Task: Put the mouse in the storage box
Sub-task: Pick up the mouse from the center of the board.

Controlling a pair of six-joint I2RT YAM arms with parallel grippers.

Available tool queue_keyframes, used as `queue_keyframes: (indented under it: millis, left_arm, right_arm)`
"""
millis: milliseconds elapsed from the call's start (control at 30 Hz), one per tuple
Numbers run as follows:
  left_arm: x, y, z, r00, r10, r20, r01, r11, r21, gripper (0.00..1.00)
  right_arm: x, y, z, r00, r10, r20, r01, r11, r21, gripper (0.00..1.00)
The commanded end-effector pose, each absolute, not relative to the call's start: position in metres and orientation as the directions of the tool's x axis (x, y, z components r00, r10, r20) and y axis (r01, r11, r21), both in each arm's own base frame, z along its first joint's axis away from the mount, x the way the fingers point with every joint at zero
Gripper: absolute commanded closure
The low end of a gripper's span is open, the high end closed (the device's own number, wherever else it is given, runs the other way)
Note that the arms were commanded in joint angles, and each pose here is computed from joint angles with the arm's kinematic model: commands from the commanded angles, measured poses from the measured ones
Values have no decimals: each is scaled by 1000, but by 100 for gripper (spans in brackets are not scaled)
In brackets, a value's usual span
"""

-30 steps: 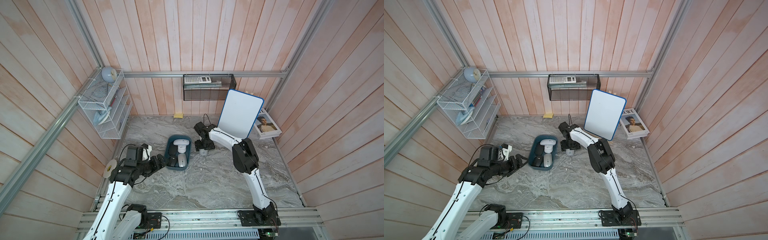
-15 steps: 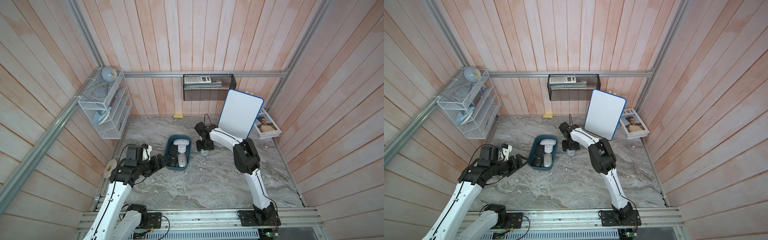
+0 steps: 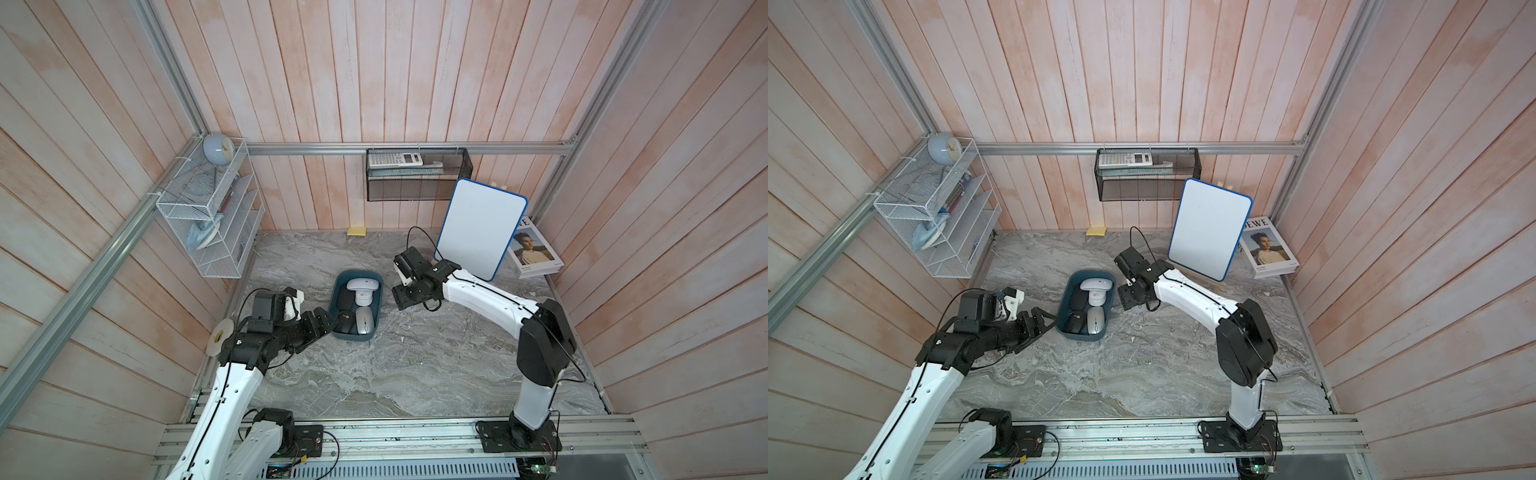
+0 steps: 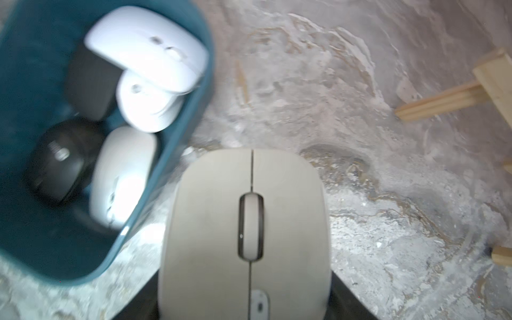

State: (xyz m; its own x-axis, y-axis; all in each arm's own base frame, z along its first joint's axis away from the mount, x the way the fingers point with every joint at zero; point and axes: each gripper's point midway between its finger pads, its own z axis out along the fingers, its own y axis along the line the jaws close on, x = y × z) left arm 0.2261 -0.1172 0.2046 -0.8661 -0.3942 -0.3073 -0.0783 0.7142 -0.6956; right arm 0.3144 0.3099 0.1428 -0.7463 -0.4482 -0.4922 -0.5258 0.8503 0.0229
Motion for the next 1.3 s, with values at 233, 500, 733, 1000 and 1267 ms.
queue_keyframes:
  millis: [233, 500, 733, 1000, 1267]
  left_arm:
    - [221, -166, 262, -921, -254, -294, 136, 498, -856, 15]
    - [195, -197, 260, -941, -143, -308, 226, 414, -882, 16]
    - [186, -213, 254, -948, -84, -306, 246, 412, -877, 20]
    - [179, -232, 245, -959, -35, -282, 248, 386, -888, 30]
    - [174, -238, 243, -966, -22, -258, 234, 351, -907, 36]
  right_arm:
    - [190, 362, 196, -244, -602, -761, -885, 458, -78, 56]
    - [147, 367, 230, -216, -527, -822, -953, 297, 60, 58]
    - [141, 370, 232, -230, -528, -817, -958, 272, 94, 58]
    - [144, 378, 235, -214, -533, -819, -962, 263, 80, 58]
    - [147, 380, 237, -207, -533, -820, -962, 265, 71, 58]
